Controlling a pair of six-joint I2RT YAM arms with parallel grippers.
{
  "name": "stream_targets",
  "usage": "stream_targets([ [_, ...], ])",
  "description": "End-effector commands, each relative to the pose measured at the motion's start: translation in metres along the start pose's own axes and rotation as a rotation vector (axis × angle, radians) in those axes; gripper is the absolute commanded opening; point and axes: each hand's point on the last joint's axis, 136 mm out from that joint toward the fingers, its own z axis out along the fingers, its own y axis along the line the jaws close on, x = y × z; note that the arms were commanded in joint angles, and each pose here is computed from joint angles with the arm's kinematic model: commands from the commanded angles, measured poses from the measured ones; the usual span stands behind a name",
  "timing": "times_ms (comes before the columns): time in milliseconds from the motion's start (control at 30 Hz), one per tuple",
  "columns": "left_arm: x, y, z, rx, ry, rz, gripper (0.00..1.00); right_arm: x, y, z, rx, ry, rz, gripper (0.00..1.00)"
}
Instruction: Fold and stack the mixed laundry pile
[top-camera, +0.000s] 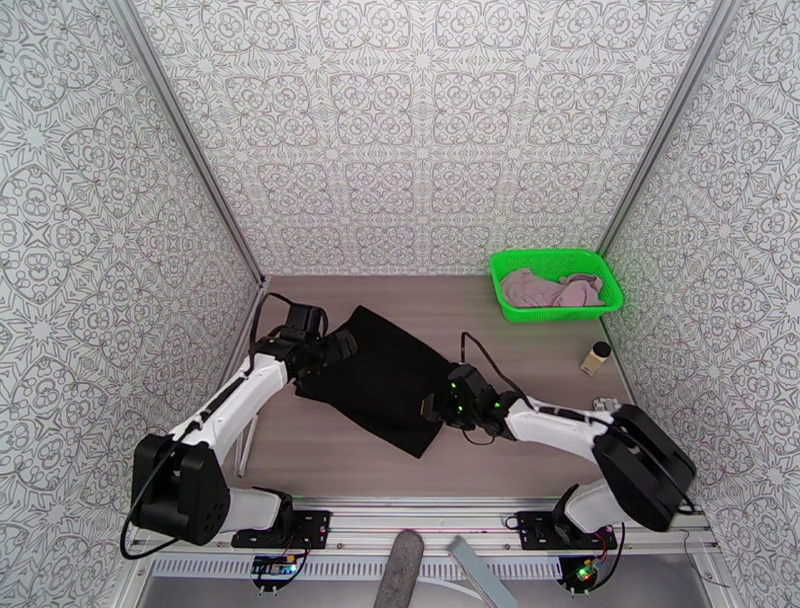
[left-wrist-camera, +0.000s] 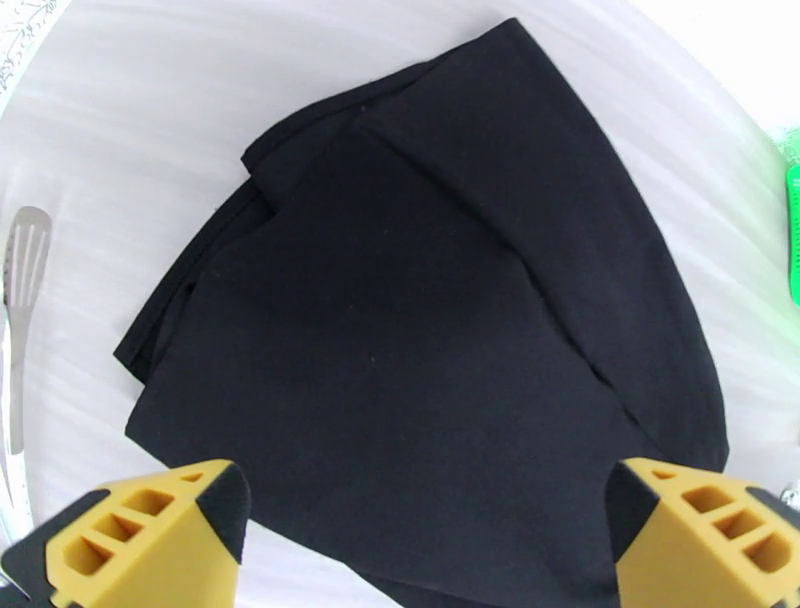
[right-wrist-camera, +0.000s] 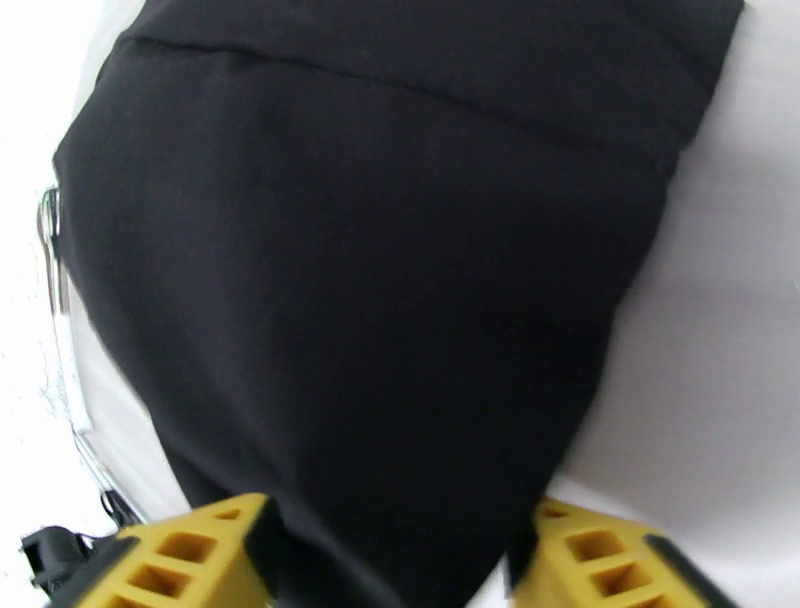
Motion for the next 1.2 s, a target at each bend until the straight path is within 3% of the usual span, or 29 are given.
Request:
stream_targets([
  [0,-0.005,0.001,-0.017,-0.005,-0.016,0.011,0.99,-0.037,0.044,-0.006,-0.107,-0.068,-0.056,0.27],
  [200,-0.001,-0.018,-0.045,0.055,-0.041,0.091,0.98,-0.081,0.100,-0.046,-0.127,-0.151,-0.191,0.03],
  [400,0.020,-0.063,-0.084,0.170,-0.141,0.347,0.97,-0.105,0.146,-0.067,-0.182,-0.158,-0.249,0.01],
  [600,0.039,-0.096,-0.111,0.282,-0.225,0.465,0.99,-0.112,0.167,-0.061,-0.240,-0.133,-0.233,0.00],
  [967,0.059,-0.119,-0.095,0.242,-0.206,0.560,1.00,-0.117,0.175,-0.064,-0.264,-0.139,-0.206,0.00],
  [1067,0.062,-0.123,-0.090,0.242,-0.195,0.564,0.99,-0.112,0.167,-0.059,-0.242,-0.126,-0.195,0.19],
  [1167,0.065,-0.125,-0.087,0.230,-0.185,0.567,1.00,-0.106,0.154,-0.053,-0.199,-0.110,-0.191,0.49],
])
